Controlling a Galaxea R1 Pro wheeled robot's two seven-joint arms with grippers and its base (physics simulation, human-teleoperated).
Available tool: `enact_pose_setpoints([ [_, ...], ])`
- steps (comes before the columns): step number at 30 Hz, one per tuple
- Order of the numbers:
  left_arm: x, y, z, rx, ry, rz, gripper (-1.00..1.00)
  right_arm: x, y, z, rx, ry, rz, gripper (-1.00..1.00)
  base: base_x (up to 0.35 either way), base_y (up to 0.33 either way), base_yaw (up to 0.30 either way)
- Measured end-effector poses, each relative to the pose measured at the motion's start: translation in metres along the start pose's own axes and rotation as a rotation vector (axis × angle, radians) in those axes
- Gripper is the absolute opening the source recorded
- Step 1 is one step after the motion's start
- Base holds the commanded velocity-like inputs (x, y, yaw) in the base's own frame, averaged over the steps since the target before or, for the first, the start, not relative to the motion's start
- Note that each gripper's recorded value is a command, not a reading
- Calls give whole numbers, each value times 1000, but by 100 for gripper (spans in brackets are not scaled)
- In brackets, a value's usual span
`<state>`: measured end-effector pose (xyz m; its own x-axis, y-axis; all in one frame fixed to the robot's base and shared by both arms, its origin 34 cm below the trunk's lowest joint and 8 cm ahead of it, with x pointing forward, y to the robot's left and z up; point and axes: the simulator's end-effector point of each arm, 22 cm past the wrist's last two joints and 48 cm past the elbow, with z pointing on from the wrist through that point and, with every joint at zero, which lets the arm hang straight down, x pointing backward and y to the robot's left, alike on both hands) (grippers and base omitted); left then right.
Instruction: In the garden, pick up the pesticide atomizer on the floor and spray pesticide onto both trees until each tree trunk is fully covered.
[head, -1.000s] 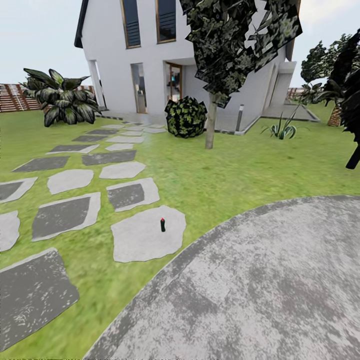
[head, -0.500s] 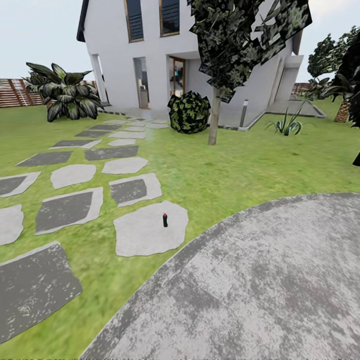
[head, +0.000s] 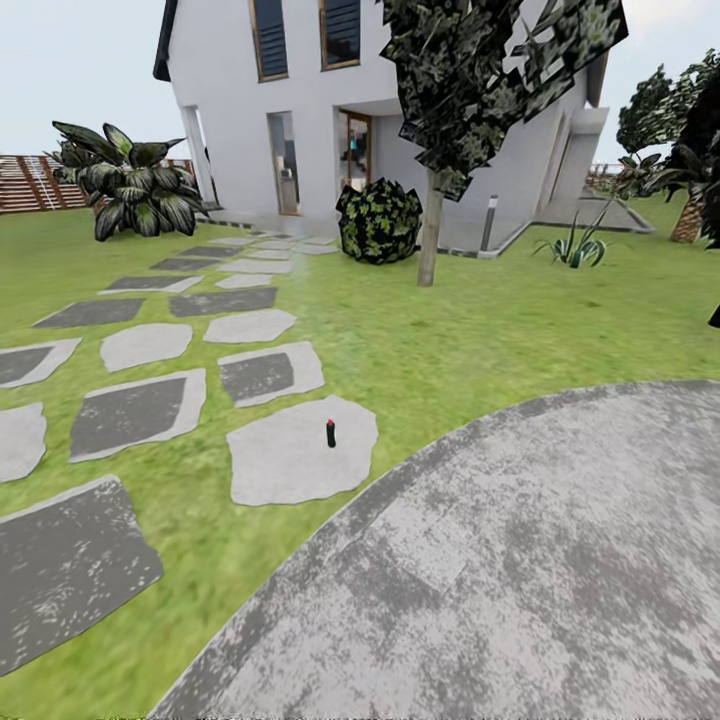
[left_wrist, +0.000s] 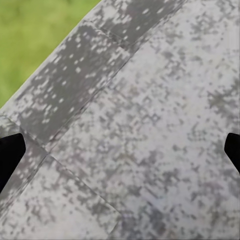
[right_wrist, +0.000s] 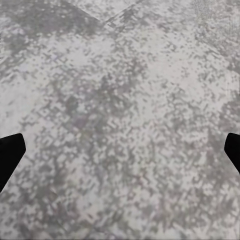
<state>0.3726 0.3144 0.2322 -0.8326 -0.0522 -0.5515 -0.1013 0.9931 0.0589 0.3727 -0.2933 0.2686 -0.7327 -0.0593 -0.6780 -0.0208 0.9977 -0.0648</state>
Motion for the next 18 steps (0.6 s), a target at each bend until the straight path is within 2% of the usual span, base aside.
enact_pose_setpoints([
  [7, 14, 0, 11, -1, 6, 0, 100, 15, 1, 9, 2, 5, 0, 100, 0, 0, 196],
  [18, 18, 1, 11, -2, 14, 4, 100, 19, -1, 9, 6, 12, 2, 100, 24, 0, 219],
])
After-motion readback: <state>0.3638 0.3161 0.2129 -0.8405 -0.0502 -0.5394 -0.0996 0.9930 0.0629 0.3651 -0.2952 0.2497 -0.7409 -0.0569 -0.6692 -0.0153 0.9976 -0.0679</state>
